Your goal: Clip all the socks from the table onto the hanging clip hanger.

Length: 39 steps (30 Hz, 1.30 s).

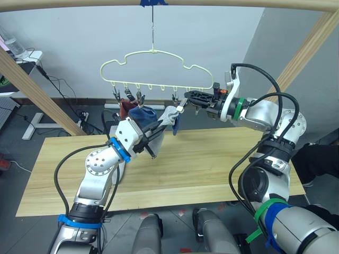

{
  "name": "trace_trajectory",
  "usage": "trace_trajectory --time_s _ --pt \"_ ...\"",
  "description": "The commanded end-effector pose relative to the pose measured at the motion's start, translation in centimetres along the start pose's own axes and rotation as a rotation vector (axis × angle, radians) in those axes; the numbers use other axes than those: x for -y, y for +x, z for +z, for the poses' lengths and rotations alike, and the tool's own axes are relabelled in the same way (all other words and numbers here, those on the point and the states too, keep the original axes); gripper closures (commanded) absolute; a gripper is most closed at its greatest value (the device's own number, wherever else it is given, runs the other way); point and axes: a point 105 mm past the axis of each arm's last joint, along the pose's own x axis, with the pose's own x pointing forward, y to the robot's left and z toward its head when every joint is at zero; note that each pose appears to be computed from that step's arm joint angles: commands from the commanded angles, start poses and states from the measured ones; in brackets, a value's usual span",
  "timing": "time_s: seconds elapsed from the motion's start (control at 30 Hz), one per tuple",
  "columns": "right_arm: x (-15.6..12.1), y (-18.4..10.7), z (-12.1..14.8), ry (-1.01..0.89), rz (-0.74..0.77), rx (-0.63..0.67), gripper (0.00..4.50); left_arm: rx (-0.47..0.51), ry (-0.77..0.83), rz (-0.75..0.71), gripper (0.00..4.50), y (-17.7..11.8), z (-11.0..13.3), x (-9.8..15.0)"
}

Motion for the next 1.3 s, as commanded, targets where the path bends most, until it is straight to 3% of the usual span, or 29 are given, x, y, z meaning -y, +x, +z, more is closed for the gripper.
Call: trace_trajectory --time_s 0.03,0.7,0.97,1.3 --pt "-0.7 0.0 0.1 -0.009 0.032 0.001 3.83 0.057 0.036 0.006 4.48 0.5 1.8 -0.4" --pt "-1.1 0.2 -0.3 -0.033 0.039 -0.019 3.83 0.053 0.034 -0.003 4.48 0.5 1.8 -0.2" --pt "-1.4 -0.2 0.3 -0.041 0.037 -0.001 3.83 0.01 -0.075 0.069 4.48 0.5 1.0 -1.4" --pt "-1.4 -0.1 -0.1 -0.032 0.034 -0.003 3.83 0.036 -0.077 0.056 4.48 1.1 1.8 -1.2"
